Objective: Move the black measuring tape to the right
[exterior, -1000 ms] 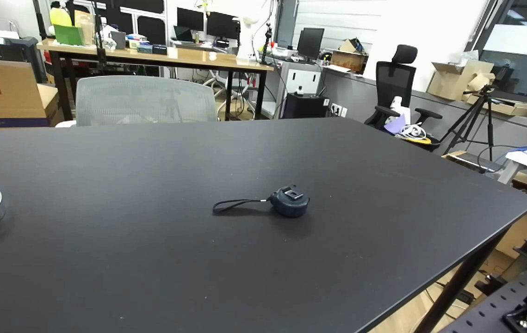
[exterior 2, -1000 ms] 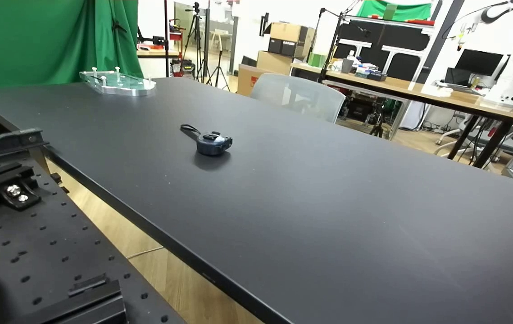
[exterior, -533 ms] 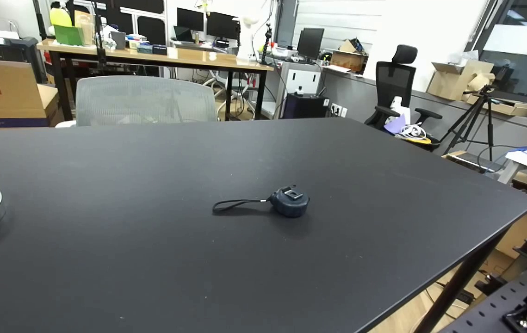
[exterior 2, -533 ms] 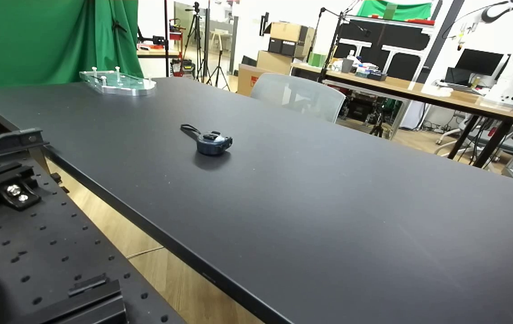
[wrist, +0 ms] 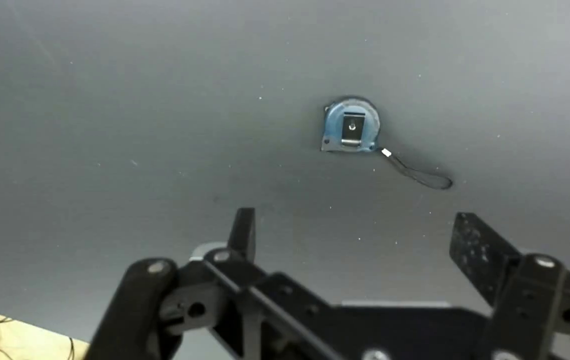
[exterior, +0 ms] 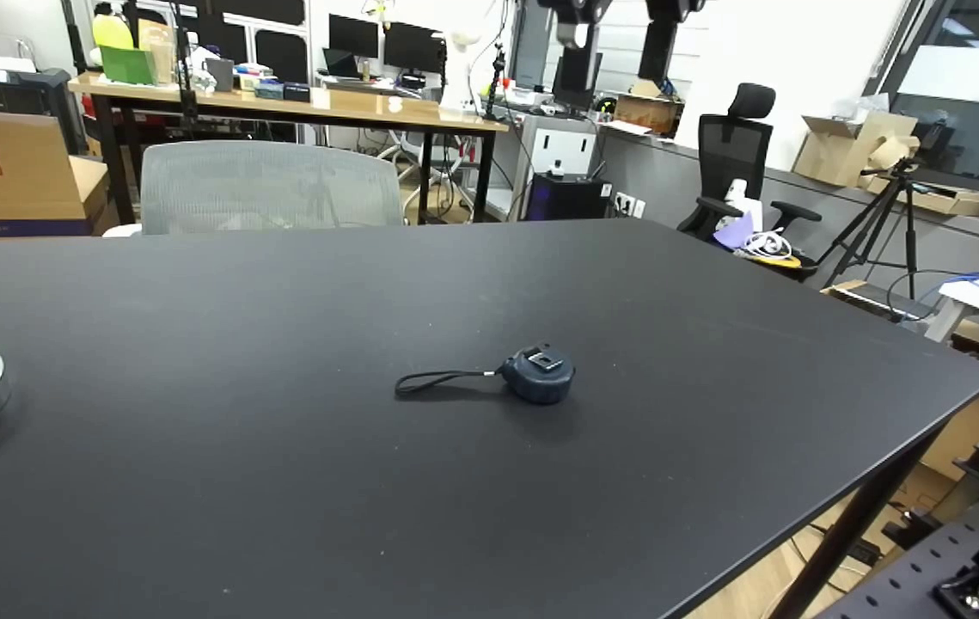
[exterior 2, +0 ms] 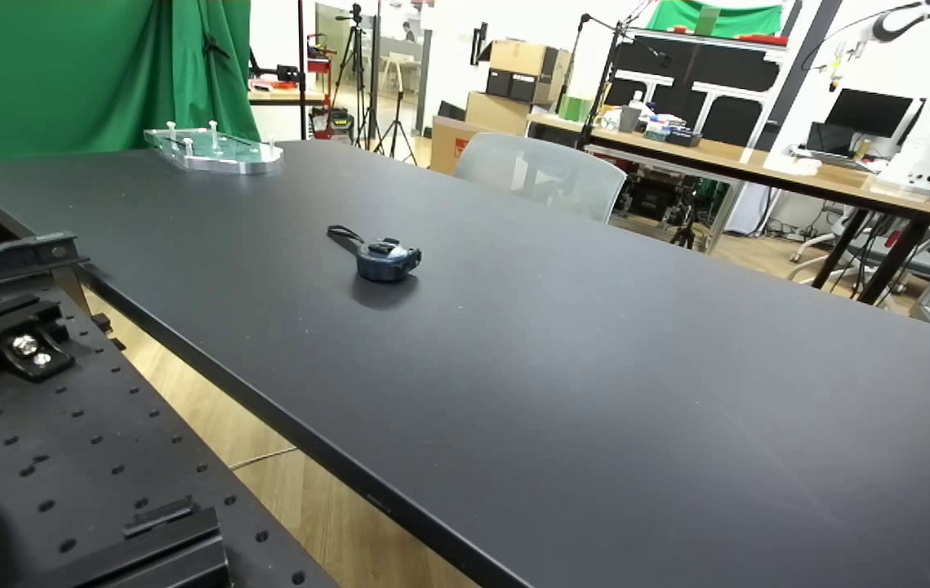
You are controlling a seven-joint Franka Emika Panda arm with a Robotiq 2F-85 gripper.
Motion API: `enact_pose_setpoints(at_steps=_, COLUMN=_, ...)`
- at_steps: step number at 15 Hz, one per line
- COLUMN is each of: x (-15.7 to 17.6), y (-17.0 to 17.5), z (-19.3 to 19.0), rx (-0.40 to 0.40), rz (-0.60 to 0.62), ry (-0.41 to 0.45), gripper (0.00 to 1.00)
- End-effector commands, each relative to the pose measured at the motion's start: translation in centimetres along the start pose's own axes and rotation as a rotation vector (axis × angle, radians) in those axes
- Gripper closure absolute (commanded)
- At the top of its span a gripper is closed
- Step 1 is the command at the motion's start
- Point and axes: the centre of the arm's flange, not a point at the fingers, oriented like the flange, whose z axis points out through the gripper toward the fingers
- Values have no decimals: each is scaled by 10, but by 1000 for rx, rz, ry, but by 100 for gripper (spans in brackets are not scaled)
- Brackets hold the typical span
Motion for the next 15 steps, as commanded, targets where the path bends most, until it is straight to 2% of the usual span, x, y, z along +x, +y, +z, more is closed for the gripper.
enact_pose_setpoints(at_steps=1, x=9, y=-7, z=36, rx=93, rz=-51, ry=37, gripper=0)
enact_pose_setpoints(at_steps=3, x=8, y=-8, z=54, rx=168, rz=-66, ry=29, gripper=0)
enact_pose_setpoints(at_steps=4, x=7, y=-11, z=40, rx=110, rz=-49, ry=28, gripper=0)
enact_pose_setpoints(at_steps=8, x=8, y=-10, z=57, rx=148, rz=-63, ry=16, gripper=0)
enact_pose_setpoints(at_steps=10, x=6, y=-10, z=64, rx=112, rz=-42, ry=16, gripper=0)
enact_pose_setpoints(at_steps=15, x=0, y=-11, z=100, rx=116, rz=-3, ry=22, gripper=0)
